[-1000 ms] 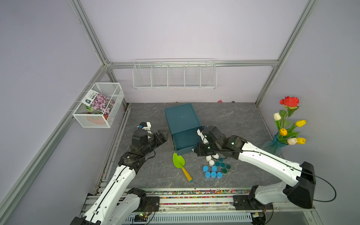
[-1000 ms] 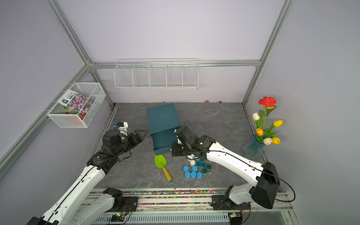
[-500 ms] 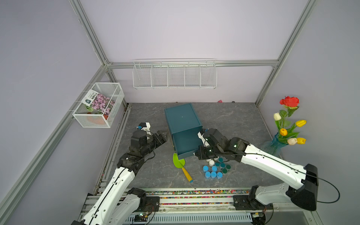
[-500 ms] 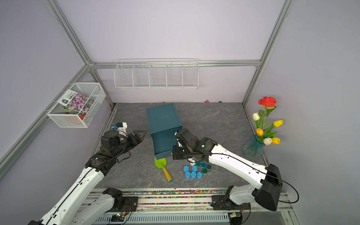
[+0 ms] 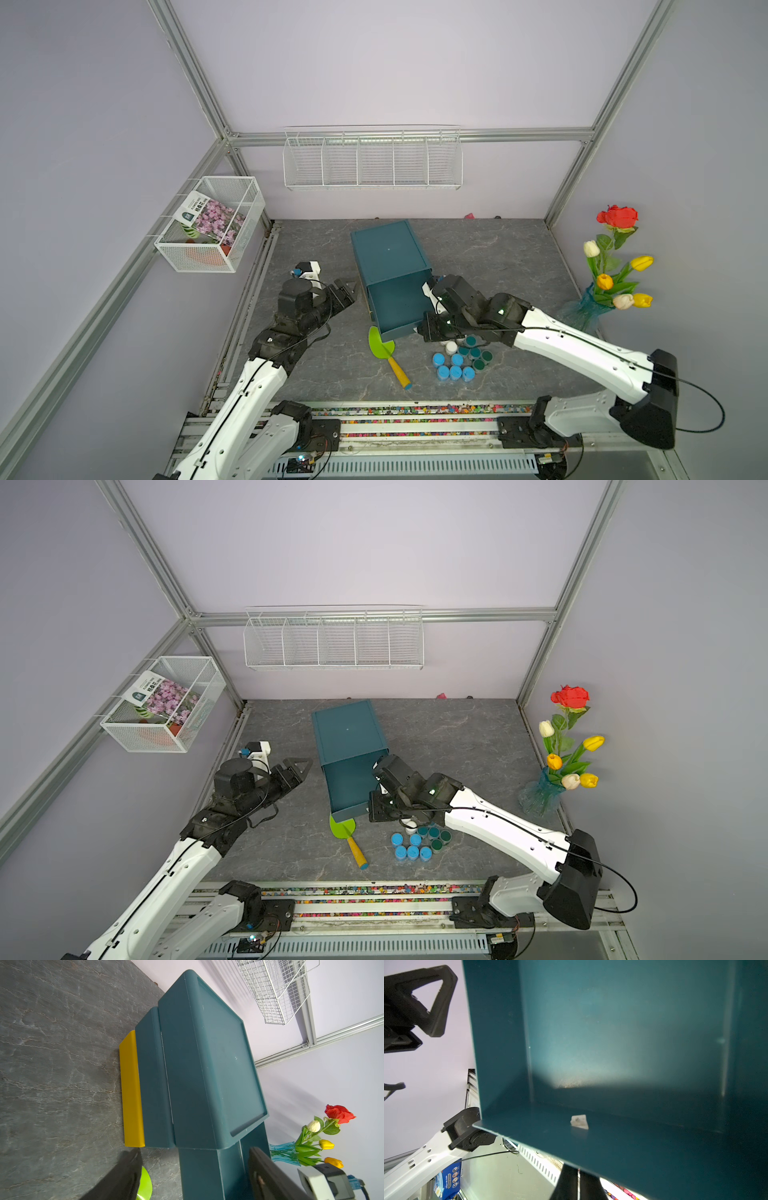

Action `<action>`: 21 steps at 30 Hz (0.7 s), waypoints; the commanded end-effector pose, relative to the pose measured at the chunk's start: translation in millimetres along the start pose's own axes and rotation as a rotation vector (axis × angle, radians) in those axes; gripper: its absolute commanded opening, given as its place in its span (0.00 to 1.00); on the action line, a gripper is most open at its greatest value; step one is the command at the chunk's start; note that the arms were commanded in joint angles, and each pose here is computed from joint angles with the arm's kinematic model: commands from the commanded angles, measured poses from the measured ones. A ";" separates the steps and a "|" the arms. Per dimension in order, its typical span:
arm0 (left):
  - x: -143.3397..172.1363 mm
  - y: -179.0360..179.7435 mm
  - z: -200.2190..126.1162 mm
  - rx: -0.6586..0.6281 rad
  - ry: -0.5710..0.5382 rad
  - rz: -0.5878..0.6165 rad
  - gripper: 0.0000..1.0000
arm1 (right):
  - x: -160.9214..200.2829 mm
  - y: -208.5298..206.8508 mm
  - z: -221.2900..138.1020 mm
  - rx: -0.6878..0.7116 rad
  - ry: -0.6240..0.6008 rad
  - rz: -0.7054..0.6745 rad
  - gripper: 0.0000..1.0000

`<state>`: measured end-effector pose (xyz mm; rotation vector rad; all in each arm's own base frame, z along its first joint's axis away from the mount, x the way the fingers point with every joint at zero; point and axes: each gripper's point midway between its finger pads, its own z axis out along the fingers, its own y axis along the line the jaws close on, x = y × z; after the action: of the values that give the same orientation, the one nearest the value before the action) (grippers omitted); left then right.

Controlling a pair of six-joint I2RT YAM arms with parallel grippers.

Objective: Put the paint cans in the drawer according to color
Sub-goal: Open the drawer in the storage box.

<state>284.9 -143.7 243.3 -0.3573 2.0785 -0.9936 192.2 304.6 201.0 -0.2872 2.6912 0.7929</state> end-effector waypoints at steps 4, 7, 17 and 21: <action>6.8 2.1 -1.8 -0.001 0.021 -0.003 0.83 | -12.2 0.8 -0.4 0.031 -0.032 0.007 0.21; 6.1 1.5 -3.0 0.000 0.018 -0.003 0.83 | -13.9 -0.1 -1.9 0.031 -0.034 0.012 0.28; 4.3 0.1 -7.9 -0.005 0.008 0.002 0.83 | -14.6 1.6 -24.2 0.030 -0.051 -0.008 0.51; 1.7 -0.1 -12.0 -0.016 -0.004 0.013 0.83 | -19.3 -3.5 -53.5 0.041 -0.121 -0.012 0.52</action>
<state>277.7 -140.7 243.1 -0.3627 2.0880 -0.9863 198.2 294.2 221.5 -0.2568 2.6591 0.7479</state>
